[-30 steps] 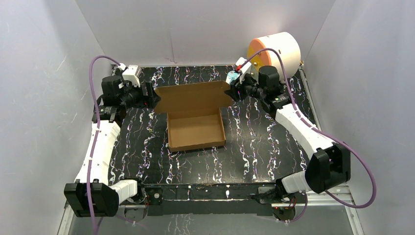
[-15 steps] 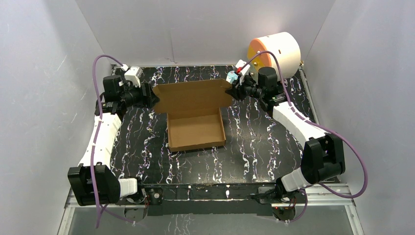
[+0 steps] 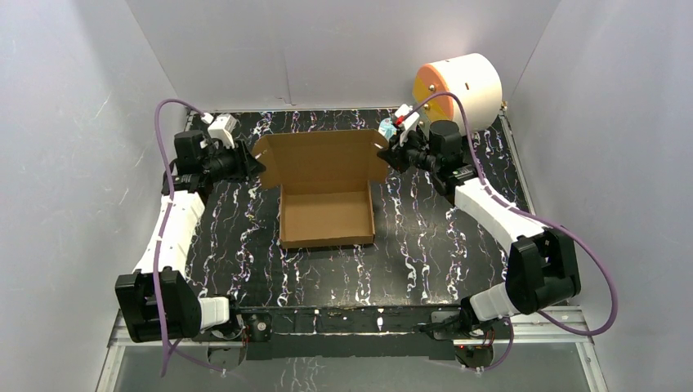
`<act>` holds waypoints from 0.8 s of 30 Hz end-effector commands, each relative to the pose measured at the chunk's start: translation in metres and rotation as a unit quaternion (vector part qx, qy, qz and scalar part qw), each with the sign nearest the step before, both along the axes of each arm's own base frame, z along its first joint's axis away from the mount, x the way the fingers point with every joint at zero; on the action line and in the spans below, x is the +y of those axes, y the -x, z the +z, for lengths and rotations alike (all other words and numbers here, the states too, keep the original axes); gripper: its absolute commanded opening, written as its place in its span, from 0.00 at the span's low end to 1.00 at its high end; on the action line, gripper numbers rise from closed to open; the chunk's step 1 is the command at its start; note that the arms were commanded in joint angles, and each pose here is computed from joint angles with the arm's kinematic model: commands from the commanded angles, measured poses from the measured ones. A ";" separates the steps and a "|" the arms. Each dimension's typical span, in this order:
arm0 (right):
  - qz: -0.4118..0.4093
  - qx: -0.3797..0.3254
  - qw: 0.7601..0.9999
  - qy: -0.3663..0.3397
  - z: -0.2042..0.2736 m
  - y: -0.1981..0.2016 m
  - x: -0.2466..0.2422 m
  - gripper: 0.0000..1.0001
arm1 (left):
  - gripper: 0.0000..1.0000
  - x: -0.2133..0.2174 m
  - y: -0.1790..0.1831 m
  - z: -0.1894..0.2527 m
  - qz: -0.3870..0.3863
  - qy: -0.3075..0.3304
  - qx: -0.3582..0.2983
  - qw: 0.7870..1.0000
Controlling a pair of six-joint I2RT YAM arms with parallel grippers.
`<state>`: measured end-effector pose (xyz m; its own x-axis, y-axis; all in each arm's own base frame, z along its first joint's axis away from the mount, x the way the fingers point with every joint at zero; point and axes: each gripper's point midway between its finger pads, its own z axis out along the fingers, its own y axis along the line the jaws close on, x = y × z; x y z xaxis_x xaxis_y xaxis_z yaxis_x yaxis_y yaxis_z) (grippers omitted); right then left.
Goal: Fold the paper box
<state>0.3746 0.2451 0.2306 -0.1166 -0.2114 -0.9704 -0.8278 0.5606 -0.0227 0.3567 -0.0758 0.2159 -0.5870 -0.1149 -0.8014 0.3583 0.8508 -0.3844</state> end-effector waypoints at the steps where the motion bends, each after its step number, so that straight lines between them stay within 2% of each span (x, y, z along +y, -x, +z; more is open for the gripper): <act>1: -0.060 -0.037 0.997 -0.025 0.031 -0.003 0.003 0.15 | 0.33 -0.017 0.011 0.015 -0.012 0.045 -0.010 0.999; 17: -0.212 -0.015 0.974 -0.083 0.035 -0.007 0.011 0.17 | 0.33 -0.055 0.013 0.014 -0.013 0.068 -0.014 0.998; 24: -0.267 0.006 0.959 -0.098 0.032 -0.012 0.017 0.13 | 0.33 -0.057 0.010 0.018 0.032 0.088 -0.016 0.995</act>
<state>0.3778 0.2560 0.2300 -0.2230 -0.0570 -0.9731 -0.5018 0.8626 0.0644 0.3474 -0.1282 0.2133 -0.5993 -0.2276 -0.7675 0.3289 0.8040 -0.4953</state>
